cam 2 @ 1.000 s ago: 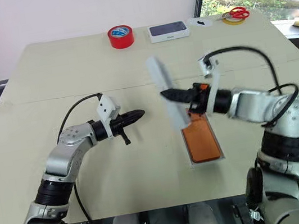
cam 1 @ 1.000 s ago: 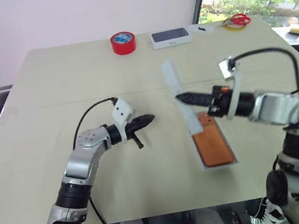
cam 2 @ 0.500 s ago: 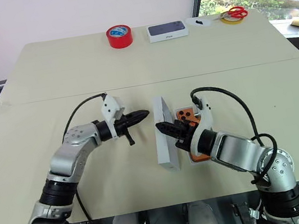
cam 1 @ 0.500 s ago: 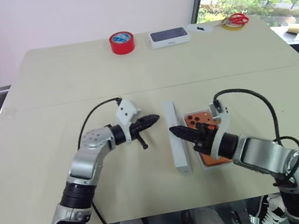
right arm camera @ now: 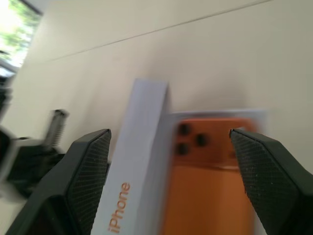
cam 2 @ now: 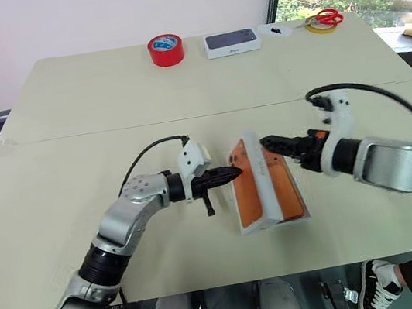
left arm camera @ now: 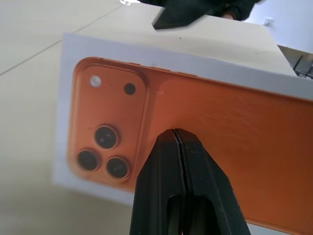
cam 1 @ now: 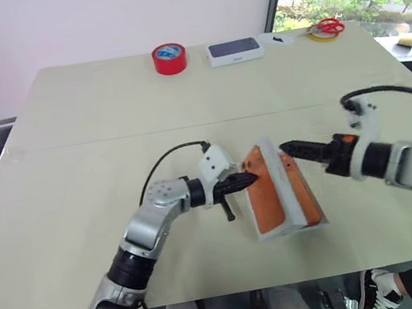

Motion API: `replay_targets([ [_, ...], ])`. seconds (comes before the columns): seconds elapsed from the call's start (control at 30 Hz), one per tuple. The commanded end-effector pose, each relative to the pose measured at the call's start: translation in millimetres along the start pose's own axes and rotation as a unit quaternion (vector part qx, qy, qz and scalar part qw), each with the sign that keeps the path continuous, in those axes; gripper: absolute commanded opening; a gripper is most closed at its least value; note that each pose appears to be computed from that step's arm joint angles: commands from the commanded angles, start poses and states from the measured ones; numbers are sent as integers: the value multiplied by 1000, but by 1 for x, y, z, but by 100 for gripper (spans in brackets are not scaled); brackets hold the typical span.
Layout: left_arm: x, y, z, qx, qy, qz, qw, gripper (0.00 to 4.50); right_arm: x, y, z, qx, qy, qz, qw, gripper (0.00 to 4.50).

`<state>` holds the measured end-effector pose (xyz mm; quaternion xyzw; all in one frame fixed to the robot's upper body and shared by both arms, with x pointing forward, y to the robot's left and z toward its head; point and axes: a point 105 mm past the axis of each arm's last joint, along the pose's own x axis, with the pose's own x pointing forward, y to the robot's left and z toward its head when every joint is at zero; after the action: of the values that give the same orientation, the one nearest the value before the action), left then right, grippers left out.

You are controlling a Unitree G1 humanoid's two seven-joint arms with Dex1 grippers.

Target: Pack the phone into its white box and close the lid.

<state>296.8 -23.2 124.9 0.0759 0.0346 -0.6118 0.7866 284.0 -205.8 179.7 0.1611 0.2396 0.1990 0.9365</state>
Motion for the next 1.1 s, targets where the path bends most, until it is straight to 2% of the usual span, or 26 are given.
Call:
replay_targets([
  [0.03,12,-2,3,14,6,4,1000,0,-7,-17,7,-48,-17,-30,998,403],
  [0.17,17,-3,11,-9,-15,4,1000,0,-9,-24,5,-89,-11,-43,995,216],
  [0.3,6,3,14,-17,-20,9,1000,0,-7,-26,-5,-164,17,-54,985,4],
  [0.4,-10,8,13,-27,-7,7,1000,0,-4,-26,-14,-218,37,-60,973,4],
  [0.57,-40,9,-7,-26,72,-13,997,0,0,-21,-24,-264,57,-42,962,4],
  [0.67,-47,5,-17,-20,107,-28,994,0,3,-17,-30,-274,69,-28,959,4],
  [0.87,-34,-7,-37,18,160,-52,986,0,6,-14,-37,-284,81,-15,955,4],
  [0.97,-19,-11,-34,26,145,-57,987,0,6,-12,-41,-290,86,-10,953,4],
  [1.1,-1,-4,-17,23,92,-30,995,0,4,-11,-43,-294,88,-8,952,4],
])
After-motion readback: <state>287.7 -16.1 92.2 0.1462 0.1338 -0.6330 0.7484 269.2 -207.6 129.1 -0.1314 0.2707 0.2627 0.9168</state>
